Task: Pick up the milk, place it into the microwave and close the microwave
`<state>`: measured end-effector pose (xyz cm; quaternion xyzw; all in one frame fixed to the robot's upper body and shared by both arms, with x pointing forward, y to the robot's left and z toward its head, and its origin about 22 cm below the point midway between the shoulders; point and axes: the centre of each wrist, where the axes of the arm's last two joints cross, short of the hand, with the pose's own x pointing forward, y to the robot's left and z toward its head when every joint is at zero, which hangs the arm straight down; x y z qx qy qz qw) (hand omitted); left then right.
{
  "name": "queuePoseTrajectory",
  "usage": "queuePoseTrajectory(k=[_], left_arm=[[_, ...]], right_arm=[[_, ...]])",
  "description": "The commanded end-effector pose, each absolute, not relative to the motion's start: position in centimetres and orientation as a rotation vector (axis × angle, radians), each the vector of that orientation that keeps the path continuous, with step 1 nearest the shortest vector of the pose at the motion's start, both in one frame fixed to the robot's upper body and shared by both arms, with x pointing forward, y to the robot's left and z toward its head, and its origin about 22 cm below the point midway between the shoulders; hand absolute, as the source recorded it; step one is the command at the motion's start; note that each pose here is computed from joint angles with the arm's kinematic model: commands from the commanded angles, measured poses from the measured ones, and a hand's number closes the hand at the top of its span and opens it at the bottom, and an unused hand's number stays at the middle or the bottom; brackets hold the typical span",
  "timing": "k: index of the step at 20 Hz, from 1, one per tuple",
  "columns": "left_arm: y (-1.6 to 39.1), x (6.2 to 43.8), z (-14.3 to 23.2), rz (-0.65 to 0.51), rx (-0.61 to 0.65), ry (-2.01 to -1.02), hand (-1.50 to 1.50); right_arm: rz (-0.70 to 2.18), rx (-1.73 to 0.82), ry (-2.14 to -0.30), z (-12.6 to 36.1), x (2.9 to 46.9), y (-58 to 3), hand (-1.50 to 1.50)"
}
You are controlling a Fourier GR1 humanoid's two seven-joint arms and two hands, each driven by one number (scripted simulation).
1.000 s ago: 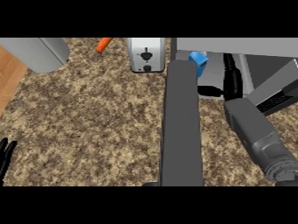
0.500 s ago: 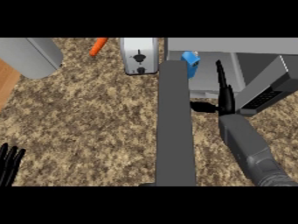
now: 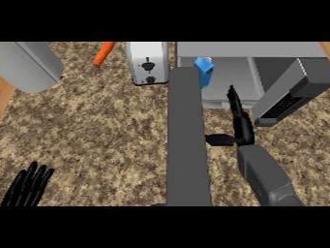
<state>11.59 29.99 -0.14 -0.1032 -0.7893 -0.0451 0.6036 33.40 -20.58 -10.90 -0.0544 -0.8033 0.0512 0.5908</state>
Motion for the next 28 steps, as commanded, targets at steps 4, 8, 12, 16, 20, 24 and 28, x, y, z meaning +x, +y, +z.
queuePoseTrajectory(k=[4,8,12,16,20,24,28], left_arm=[[27.5,12.3,1.0,-0.202,-0.345,-1.817,-1.5],[24.3,13.3,1.5,-0.287,-0.366,-1.792,-1.5],[25.7,14.7,1.1,-0.354,-0.345,-1.781,1.5],[22.2,18.3,-0.3,-0.404,-0.352,-1.774,1.5],[20.8,19.8,1.1,-0.487,-0.339,-1.766,1.5],[16.4,23.0,0.6,-0.528,-0.3,-1.793,1.5],[13.7,24.4,-0.7,-0.655,-0.344,-1.748,1.5]], right_arm=[[0.071,0.032,-1.9,-13.3,29.8,-21.4,-1.5],[0.072,-0.007,-1.887,-15.2,25.9,-22.6,-1.5],[-0.047,0.057,-1.921,-13.9,25.0,-23.9,-1.5],[-0.028,0.064,-1.948,-12.2,22.8,-29.5,1.5],[-0.086,0.047,-1.94,-9.4,21.9,-29.9,-1.5],[-0.144,0.023,-1.964,-8.3,19.6,-31.9,-1.5],[-0.143,0.006,-1.967,-6.3,18.7,-33.0,-1.5]])
